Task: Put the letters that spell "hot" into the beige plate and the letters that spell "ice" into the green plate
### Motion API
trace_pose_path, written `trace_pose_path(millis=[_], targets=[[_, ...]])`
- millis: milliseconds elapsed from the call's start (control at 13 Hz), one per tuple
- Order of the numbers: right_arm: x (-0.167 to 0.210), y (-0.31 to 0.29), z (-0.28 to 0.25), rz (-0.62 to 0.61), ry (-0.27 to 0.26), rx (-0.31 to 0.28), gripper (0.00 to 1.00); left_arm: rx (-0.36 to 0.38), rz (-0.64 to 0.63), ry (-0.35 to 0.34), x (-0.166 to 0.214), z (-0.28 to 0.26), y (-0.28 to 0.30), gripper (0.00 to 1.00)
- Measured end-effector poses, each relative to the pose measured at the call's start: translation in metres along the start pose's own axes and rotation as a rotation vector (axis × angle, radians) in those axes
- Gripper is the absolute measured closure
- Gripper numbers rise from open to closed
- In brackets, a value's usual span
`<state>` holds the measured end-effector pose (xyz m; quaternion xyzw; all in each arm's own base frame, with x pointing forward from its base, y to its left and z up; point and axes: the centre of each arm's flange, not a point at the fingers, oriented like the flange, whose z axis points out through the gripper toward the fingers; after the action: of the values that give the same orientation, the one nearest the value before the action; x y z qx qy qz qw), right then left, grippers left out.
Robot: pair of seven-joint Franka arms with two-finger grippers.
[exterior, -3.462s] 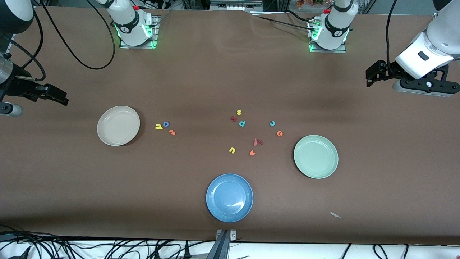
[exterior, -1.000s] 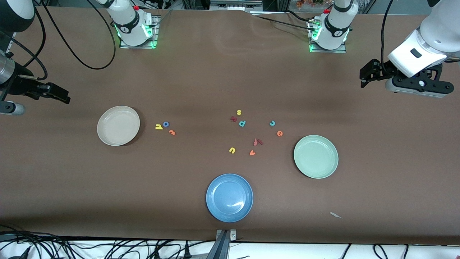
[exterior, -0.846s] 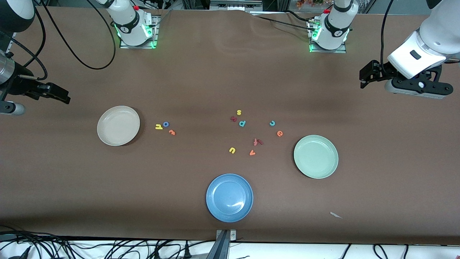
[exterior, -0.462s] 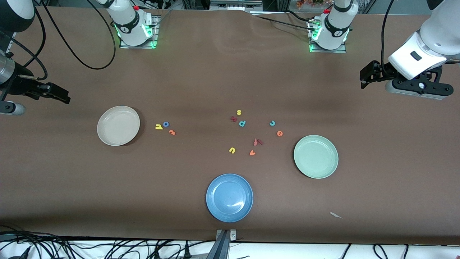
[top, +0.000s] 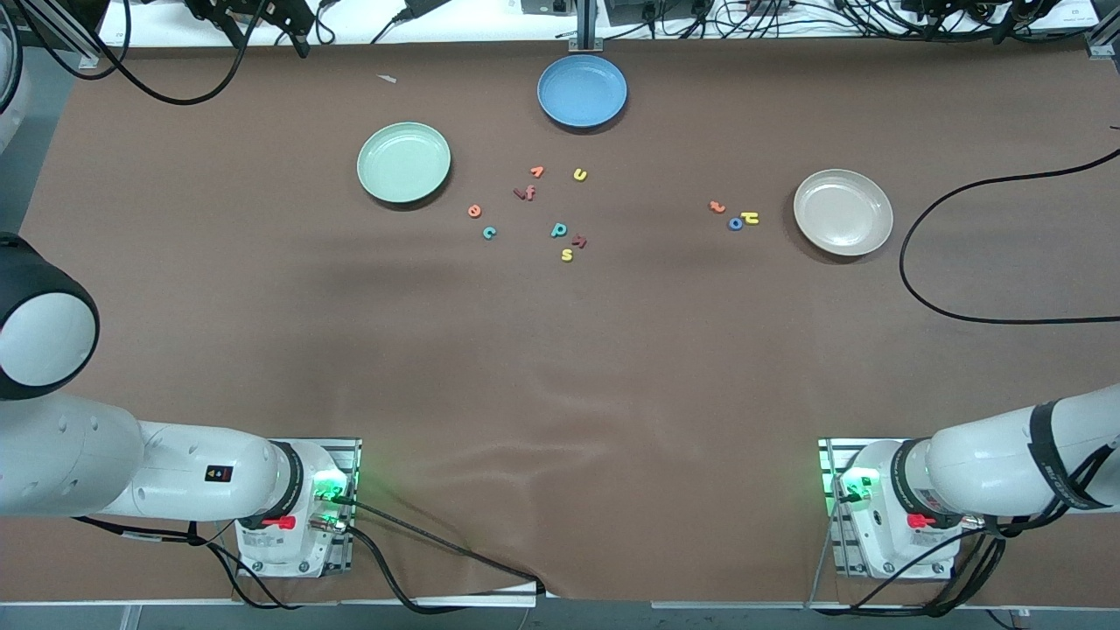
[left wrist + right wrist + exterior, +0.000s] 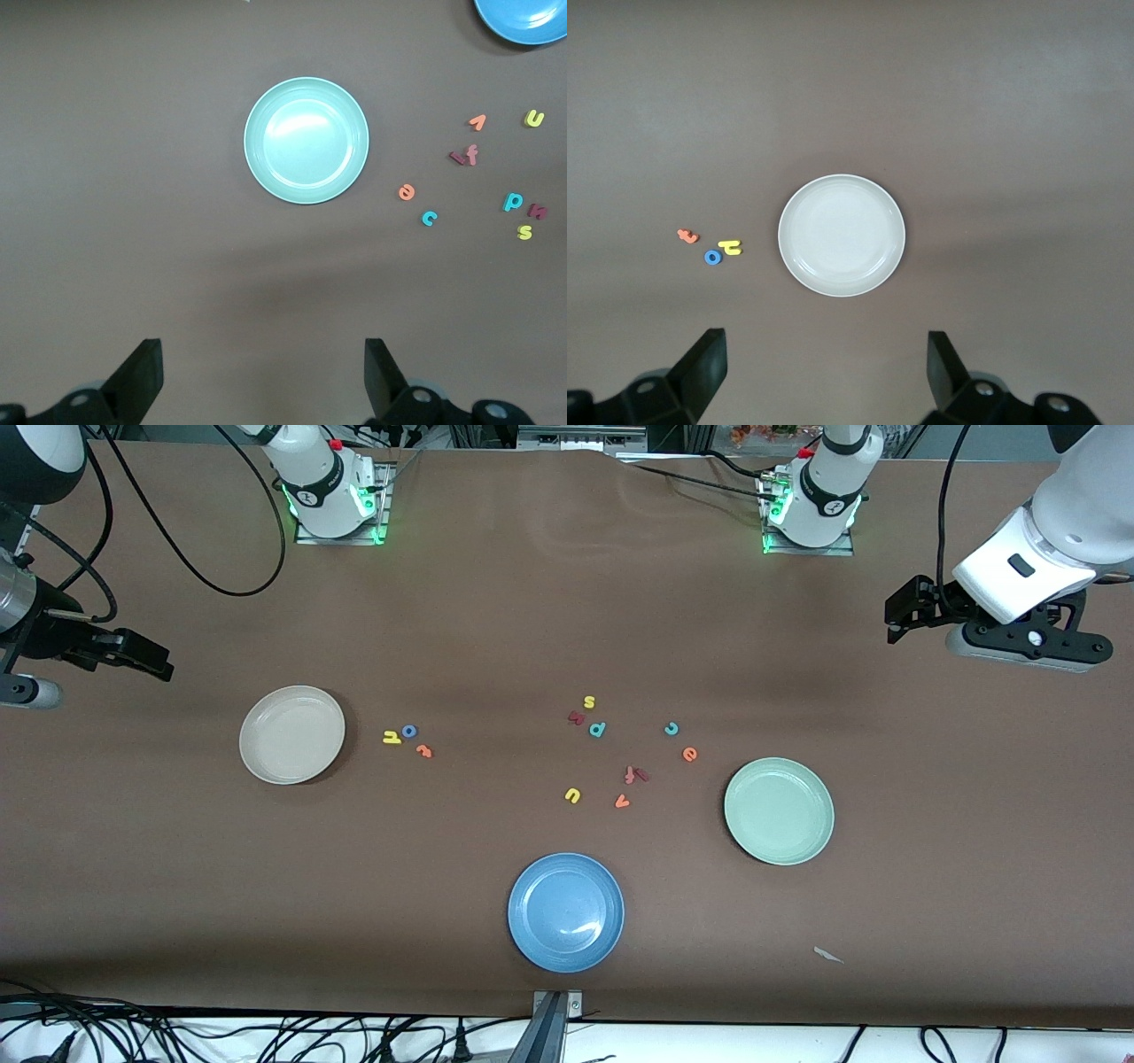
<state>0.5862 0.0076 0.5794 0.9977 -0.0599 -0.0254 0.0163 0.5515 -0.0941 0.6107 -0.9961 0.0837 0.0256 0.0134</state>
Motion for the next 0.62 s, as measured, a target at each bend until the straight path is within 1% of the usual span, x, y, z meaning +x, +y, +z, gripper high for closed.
trace_pose_path(millis=[615], targets=[[0.0, 0.0, 0.0, 0.0, 0.0, 0.0, 0.0, -0.001, -0.013, 0.001, 0.0015, -0.0014, -0.0076, 0.0]])
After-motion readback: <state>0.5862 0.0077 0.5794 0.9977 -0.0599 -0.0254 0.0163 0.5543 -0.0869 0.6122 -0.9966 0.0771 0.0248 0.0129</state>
